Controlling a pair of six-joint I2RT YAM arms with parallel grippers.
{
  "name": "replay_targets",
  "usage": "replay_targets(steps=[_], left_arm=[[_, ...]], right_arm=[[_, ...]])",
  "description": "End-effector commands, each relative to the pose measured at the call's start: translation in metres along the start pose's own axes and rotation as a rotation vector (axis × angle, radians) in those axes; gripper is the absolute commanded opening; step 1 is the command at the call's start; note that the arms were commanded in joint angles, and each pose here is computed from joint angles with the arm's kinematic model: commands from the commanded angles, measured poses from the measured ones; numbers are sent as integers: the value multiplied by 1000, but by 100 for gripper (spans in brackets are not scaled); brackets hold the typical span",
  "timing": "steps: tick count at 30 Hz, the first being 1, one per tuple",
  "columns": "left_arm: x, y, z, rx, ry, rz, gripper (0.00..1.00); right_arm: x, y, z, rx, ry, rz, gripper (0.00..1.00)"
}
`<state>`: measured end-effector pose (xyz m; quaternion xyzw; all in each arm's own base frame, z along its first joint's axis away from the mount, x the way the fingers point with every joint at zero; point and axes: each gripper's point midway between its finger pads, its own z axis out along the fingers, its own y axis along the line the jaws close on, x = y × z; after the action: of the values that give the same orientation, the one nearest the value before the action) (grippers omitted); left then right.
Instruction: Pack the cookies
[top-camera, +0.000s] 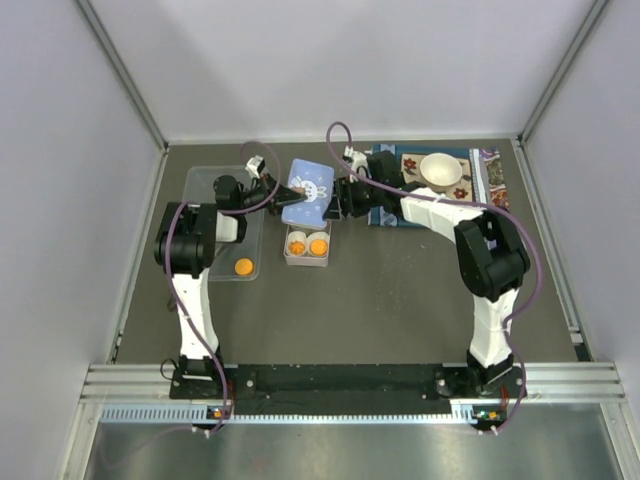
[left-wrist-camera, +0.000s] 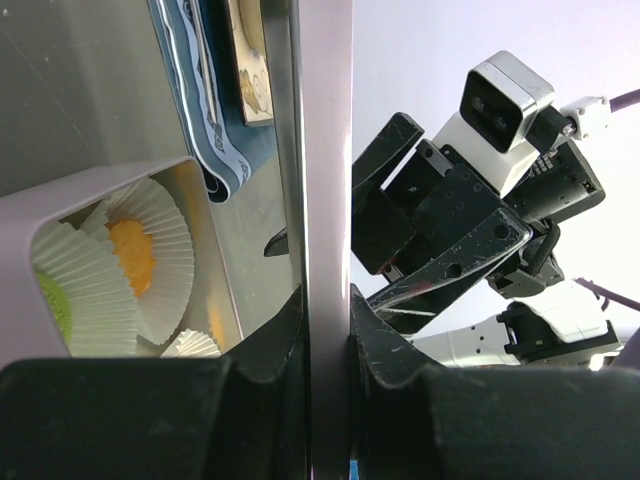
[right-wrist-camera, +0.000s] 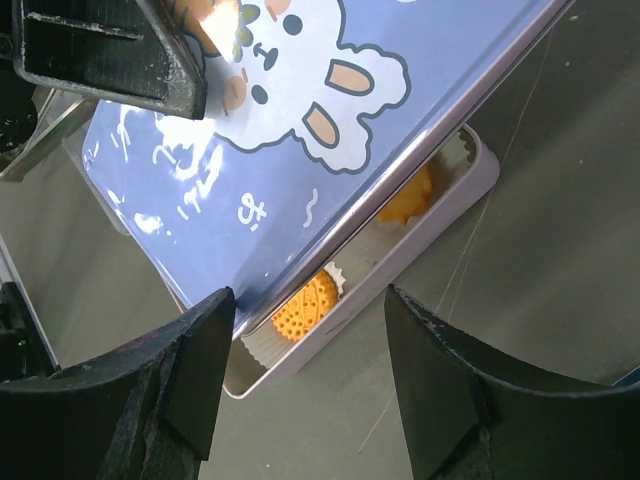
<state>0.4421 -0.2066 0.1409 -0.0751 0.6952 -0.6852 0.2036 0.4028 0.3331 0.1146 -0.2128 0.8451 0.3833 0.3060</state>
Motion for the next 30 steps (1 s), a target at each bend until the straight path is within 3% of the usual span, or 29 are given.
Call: replay_targets(steps=[1,7,30], left_arm=[[-5,-5,7,34,-7,89,0],[3,7,11,13,7,82,1],[25,19,-3,-139,44,169,25]], right_arm=[[-27,1,3,-12,-74,-29,62],[-23,-2,14,-32,-52,-6,62],[-1,-7,26,-24,-10,4,56]])
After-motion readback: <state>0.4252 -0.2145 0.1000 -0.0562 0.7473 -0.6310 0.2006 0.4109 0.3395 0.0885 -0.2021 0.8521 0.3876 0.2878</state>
